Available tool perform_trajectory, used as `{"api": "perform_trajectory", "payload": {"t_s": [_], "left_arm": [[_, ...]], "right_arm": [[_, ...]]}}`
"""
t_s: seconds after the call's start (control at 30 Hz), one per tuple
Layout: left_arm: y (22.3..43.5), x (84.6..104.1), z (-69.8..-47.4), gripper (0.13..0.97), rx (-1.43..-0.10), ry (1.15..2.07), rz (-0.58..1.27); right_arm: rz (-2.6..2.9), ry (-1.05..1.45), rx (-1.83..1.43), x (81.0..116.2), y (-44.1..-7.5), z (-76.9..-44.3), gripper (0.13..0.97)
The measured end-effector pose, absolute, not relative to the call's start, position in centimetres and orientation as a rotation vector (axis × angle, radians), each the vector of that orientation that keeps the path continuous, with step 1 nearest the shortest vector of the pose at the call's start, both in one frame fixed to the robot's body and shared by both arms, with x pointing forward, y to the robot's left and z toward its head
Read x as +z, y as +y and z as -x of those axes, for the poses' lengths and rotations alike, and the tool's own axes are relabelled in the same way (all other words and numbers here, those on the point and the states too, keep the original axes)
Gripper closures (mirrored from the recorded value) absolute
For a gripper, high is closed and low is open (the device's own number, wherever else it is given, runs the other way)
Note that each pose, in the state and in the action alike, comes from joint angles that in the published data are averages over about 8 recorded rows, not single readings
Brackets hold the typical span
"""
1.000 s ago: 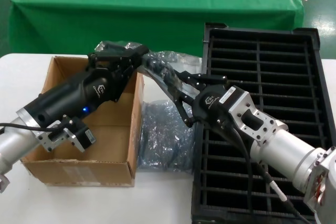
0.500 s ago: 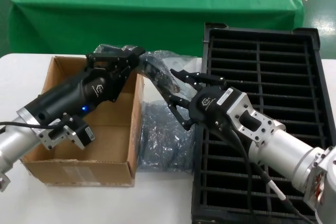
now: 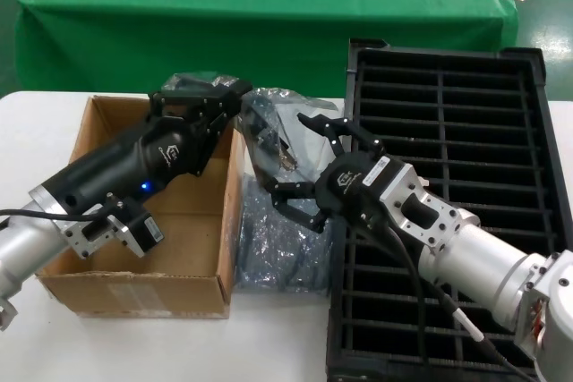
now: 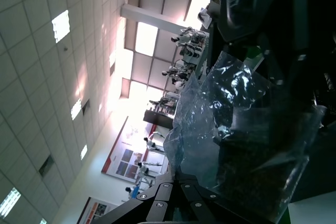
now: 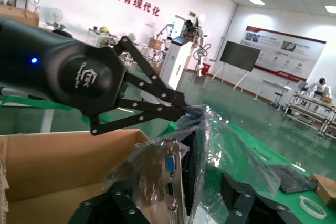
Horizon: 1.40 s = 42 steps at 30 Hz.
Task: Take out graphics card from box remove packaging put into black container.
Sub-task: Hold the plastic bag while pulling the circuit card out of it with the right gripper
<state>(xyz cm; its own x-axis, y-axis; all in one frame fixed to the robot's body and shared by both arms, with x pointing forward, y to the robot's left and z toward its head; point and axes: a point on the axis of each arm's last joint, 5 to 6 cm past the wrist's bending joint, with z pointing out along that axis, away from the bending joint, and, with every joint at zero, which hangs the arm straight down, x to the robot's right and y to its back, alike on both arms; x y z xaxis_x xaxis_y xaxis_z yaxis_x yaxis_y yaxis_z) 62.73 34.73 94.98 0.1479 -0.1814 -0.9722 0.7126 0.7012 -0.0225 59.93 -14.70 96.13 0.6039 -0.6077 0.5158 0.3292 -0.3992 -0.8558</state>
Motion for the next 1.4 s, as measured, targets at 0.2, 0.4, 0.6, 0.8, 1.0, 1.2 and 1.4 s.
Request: {"api": "perform_trajectory", "payload": {"t_s": [0.2, 0.4, 0.6, 0.8, 1.0, 1.2, 1.4], "left_arm": [[34.73, 95.18, -62.43, 0.958, -0.696, 1.273, -0.502], [34.78, 95.12, -62.35, 0.958, -0.693, 1.274, -0.506], [34.78, 94.95, -62.64, 0.958, -0.676, 1.269, -0.510], [34.70, 94.85, -62.84, 0.958, -0.663, 1.265, -0.511], [34.71, 94.77, -63.08, 0.958, -0.651, 1.267, -0.512], [34.79, 94.73, -63.10, 0.958, -0.651, 1.276, -0.506], [34.71, 94.93, -62.59, 0.958, -0.680, 1.293, -0.493]], "right_arm": [[1.706, 0.215, -1.027, 95.91, -14.44, -59.94, 0.541], [1.706, 0.212, -1.030, 95.86, -14.37, -59.92, 0.563], [1.704, 0.218, -1.036, 95.89, -14.47, -59.83, 0.601], [1.702, 0.224, -1.037, 95.91, -14.56, -59.77, 0.677], [1.701, 0.226, -1.036, 95.89, -14.61, -59.75, 0.715], [1.701, 0.227, -1.035, 95.88, -14.66, -59.76, 0.828], [1.701, 0.226, -1.033, 95.88, -14.66, -59.79, 0.901]]}}
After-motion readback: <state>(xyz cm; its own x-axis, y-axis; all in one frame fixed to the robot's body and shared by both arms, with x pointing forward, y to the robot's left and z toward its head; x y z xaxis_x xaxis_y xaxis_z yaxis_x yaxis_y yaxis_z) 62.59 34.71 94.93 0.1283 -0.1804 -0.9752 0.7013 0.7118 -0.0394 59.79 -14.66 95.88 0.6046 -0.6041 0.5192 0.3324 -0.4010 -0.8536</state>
